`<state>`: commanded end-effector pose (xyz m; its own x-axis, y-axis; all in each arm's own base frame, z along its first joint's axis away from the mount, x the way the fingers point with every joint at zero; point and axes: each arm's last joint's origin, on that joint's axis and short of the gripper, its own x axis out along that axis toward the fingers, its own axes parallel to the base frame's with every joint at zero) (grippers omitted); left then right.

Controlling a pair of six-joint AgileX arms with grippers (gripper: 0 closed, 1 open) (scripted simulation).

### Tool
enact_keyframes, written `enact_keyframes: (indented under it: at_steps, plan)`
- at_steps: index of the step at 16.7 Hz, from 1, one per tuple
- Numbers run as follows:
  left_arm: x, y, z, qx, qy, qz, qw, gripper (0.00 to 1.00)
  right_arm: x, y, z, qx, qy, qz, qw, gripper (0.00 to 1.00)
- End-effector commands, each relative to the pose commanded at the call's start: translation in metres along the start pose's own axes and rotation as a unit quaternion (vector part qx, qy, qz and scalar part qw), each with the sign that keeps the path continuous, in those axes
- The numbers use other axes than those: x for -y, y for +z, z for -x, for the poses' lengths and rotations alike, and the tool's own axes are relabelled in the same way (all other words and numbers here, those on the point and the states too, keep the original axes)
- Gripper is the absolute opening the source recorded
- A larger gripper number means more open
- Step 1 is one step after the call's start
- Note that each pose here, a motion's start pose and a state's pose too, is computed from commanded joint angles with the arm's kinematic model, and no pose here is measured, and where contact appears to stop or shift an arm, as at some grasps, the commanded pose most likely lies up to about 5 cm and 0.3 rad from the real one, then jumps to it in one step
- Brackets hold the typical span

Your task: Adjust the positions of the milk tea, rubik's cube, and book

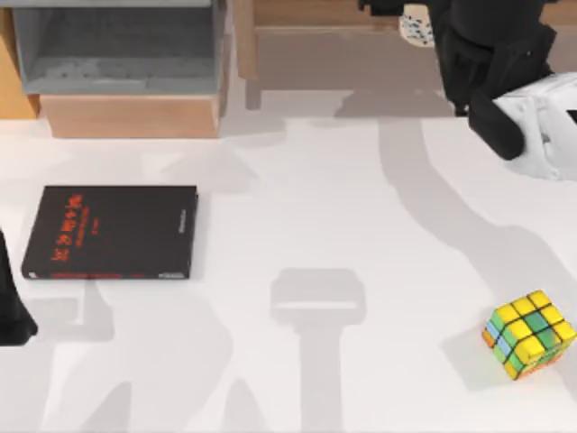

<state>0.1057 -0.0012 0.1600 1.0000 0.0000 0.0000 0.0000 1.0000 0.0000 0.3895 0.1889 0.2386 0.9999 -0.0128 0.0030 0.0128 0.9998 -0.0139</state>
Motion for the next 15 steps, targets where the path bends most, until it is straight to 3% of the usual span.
enact_keyframes:
  at_steps: [4, 7, 11, 15]
  plan:
    - [0.000, 0.000, 0.000, 0.000, 0.000, 0.000, 1.000, 1.00, 0.014, 0.003, -0.005, 0.004, -0.010, -0.001, 1.000, 0.00]
    - [0.000, 0.000, 0.000, 0.000, 0.000, 0.000, 1.000, 1.00, 0.064, 0.009, -0.017, 0.013, -0.042, 0.002, 0.999, 0.00]
    - [0.000, 0.000, 0.000, 0.000, 0.000, 0.000, 1.000, 1.00, 0.180, 0.006, -0.026, 0.015, -0.120, 0.016, 0.993, 0.00]
    - [0.000, 0.000, 0.000, 0.000, 0.000, 0.000, 1.000, 1.00, 0.320, -0.015, 0.003, -0.006, -0.204, 0.031, 0.979, 0.00]
